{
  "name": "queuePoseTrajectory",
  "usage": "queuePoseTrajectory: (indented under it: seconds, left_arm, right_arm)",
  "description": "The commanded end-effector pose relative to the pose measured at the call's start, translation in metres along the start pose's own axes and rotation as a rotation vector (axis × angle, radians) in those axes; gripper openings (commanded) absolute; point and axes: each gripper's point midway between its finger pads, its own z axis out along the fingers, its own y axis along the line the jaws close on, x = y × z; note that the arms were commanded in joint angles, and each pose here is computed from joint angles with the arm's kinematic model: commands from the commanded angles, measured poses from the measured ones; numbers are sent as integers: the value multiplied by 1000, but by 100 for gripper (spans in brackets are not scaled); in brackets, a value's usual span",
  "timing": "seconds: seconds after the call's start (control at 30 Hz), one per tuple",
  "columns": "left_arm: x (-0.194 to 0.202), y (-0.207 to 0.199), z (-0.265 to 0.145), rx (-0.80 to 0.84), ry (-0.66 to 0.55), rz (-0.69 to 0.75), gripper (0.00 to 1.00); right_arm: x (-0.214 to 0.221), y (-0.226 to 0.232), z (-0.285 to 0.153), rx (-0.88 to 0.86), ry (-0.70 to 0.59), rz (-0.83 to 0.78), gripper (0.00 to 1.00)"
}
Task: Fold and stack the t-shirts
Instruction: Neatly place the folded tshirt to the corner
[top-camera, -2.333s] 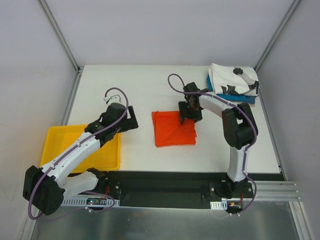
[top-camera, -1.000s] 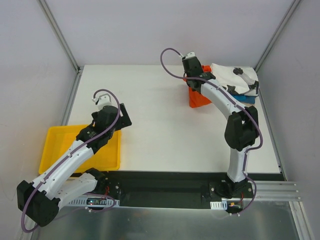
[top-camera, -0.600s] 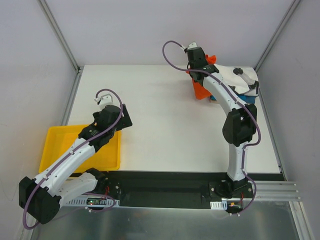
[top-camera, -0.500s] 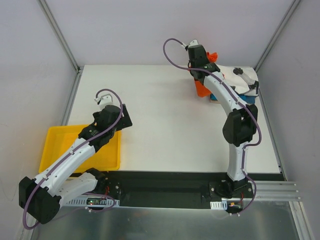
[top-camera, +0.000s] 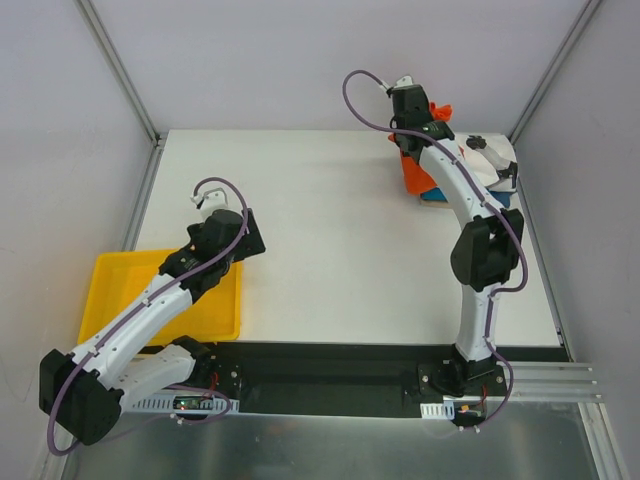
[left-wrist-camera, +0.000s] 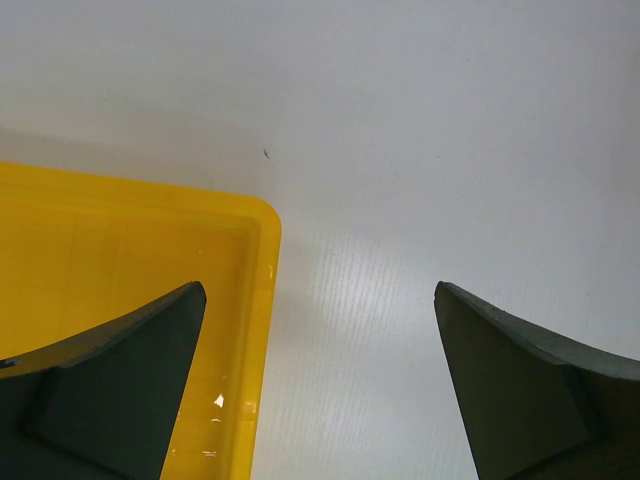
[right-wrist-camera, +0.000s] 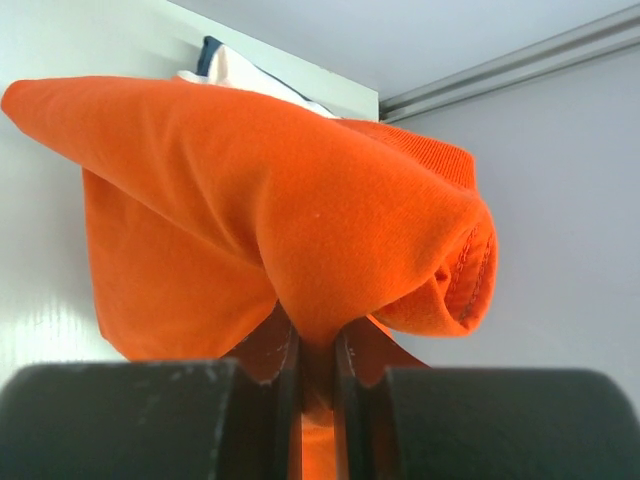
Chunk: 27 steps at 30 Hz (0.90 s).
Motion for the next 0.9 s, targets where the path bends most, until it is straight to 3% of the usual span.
queuePoseTrajectory:
  seconds: [0.0,0.43,0.87]
  left_arm:
    - [-11,-6,-2,10,-14,7,99]
    - [-7,-9,1,10,4,3,99]
    - [0,-13,8,6,43,11,99]
  right_arm:
    - [-28,-72,-39,87,-108,127,1]
    - [-30,-111,-53,85,-162,222,1]
    - [-11,-101,-13,67,-94,219,1]
